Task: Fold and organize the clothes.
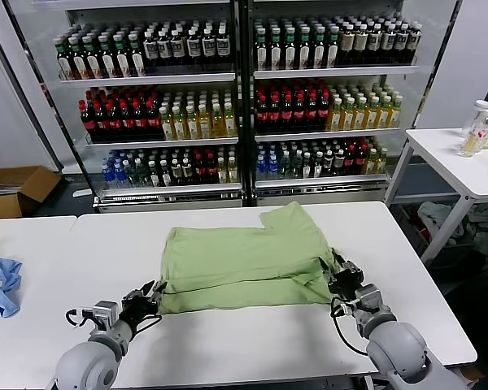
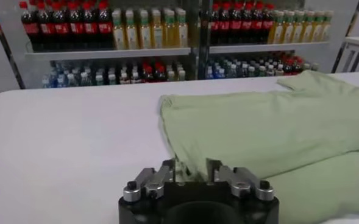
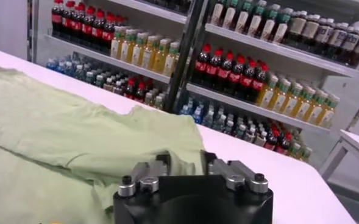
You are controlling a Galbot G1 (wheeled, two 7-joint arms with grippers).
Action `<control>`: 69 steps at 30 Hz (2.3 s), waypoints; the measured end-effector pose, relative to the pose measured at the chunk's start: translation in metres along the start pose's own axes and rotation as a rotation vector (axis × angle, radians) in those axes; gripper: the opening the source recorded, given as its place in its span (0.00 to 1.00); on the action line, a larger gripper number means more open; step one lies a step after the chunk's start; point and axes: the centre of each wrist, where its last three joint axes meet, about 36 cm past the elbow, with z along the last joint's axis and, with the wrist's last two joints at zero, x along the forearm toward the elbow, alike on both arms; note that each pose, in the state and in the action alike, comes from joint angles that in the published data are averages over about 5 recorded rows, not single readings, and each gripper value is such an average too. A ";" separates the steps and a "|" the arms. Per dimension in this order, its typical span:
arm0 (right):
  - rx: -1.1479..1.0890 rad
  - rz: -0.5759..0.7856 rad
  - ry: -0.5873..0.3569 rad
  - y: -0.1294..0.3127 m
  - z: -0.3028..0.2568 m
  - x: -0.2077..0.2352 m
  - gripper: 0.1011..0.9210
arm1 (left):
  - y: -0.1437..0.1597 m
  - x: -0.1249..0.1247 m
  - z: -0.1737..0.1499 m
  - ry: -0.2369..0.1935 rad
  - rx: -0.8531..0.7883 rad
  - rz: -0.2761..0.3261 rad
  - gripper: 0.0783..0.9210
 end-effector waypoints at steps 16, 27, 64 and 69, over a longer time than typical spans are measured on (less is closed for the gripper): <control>-0.121 0.022 0.173 0.016 0.026 0.015 0.87 | 0.000 0.008 0.019 0.059 0.026 -0.043 0.88; -0.182 -0.006 0.221 0.019 0.035 0.006 0.52 | 0.003 0.000 0.023 0.101 0.054 -0.041 0.57; -0.072 -0.078 0.290 0.025 0.044 0.120 0.09 | -0.009 0.080 0.028 0.178 0.236 0.091 0.01; -0.036 -0.075 0.256 0.020 0.033 0.131 0.24 | -0.016 0.103 0.027 0.183 0.190 0.073 0.04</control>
